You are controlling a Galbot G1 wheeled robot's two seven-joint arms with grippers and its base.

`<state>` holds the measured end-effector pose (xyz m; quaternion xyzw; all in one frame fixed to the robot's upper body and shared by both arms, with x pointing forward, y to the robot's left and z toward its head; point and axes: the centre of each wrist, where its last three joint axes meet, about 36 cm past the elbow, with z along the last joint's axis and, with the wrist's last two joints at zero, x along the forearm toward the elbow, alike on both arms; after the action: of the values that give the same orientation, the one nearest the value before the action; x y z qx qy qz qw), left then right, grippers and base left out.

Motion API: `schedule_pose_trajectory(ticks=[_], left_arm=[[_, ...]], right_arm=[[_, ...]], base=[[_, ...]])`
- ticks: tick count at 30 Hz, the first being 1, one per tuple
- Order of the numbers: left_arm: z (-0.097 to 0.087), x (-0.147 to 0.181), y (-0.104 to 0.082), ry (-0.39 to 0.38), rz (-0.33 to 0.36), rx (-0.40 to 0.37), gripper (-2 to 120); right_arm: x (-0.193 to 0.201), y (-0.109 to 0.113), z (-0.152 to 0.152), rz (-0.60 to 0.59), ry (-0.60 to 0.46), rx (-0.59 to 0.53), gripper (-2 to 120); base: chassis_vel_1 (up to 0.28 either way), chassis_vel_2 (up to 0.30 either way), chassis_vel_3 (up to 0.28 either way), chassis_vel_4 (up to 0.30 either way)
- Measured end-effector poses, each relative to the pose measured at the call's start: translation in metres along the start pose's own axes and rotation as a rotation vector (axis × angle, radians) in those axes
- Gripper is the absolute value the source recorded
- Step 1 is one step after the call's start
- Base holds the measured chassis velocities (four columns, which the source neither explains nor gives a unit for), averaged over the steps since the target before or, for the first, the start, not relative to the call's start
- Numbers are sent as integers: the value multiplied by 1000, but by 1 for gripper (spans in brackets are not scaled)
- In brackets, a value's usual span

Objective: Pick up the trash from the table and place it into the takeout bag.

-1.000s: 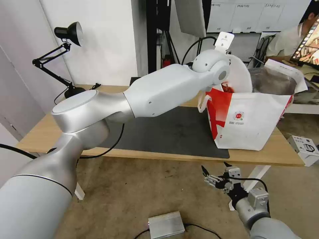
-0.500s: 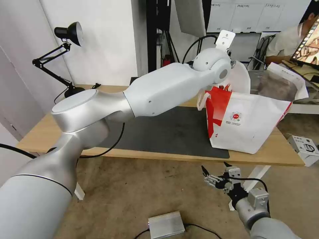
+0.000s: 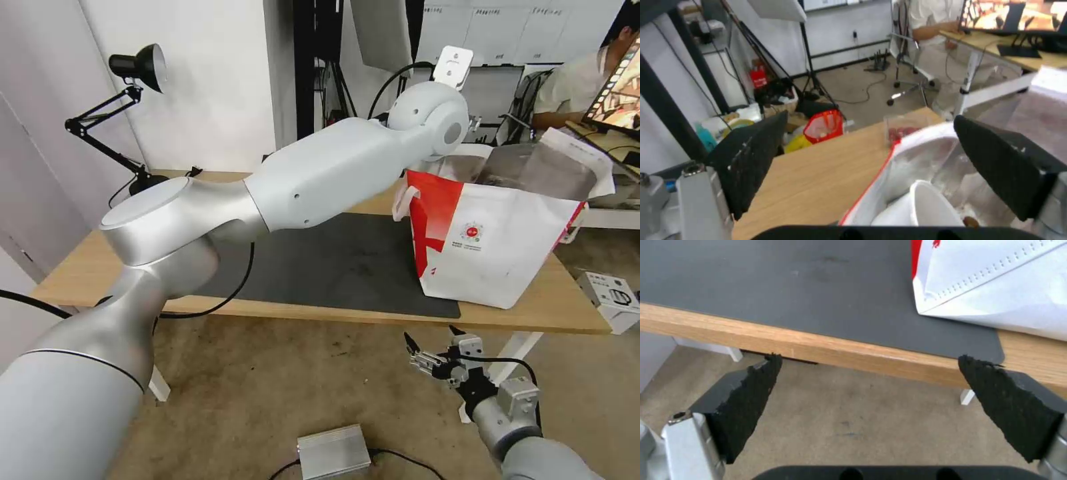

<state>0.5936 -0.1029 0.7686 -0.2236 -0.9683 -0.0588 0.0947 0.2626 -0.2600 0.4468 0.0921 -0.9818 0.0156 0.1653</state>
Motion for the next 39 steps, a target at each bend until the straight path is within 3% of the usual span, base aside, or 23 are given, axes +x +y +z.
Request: schedule_pose_trajectory(ticks=[4, 5, 8, 9, 13, 22, 25, 26, 30, 36, 39], left_arm=[[12, 19, 33, -31, -44, 12, 100], [12, 19, 33, -31, -44, 12, 100], [36, 41, 68, -36, -86, 22, 100], [36, 41, 68, -36, -86, 22, 100], [67, 73, 110, -33, -118, 27, 100], [99, 117, 148, -31, -163, 74, 100], [122, 140, 165, -15, -194, 102, 100], [122, 140, 165, -15, -194, 102, 100], [163, 171, 192, 18, -249, 144, 100], [195, 209, 210, 18, -297, 158, 100], [226, 241, 215, 39, -322, 173, 100]], right_arm=[[0, 0, 0, 0, 0, 0, 100], [0, 0, 0, 0, 0, 0, 100], [0, 0, 0, 0, 0, 0, 100], [0, 0, 0, 0, 0, 0, 100], [0, 0, 0, 0, 0, 0, 100], [0, 0, 0, 0, 0, 0, 100], [0, 0, 0, 0, 0, 0, 100], [0, 0, 0, 0, 0, 0, 100], [0, 0, 0, 0, 0, 0, 100], [0, 0, 0, 0, 0, 0, 100], [0, 0, 0, 0, 0, 0, 100]], base=[[0, 0, 0, 0], [0, 0, 0, 0], [0, 0, 0, 0], [0, 0, 0, 0], [0, 0, 0, 0], [0, 0, 0, 0], [0, 0, 0, 0], [0, 0, 0, 0], [0, 0, 0, 0], [0, 0, 0, 0], [0, 0, 0, 0]])
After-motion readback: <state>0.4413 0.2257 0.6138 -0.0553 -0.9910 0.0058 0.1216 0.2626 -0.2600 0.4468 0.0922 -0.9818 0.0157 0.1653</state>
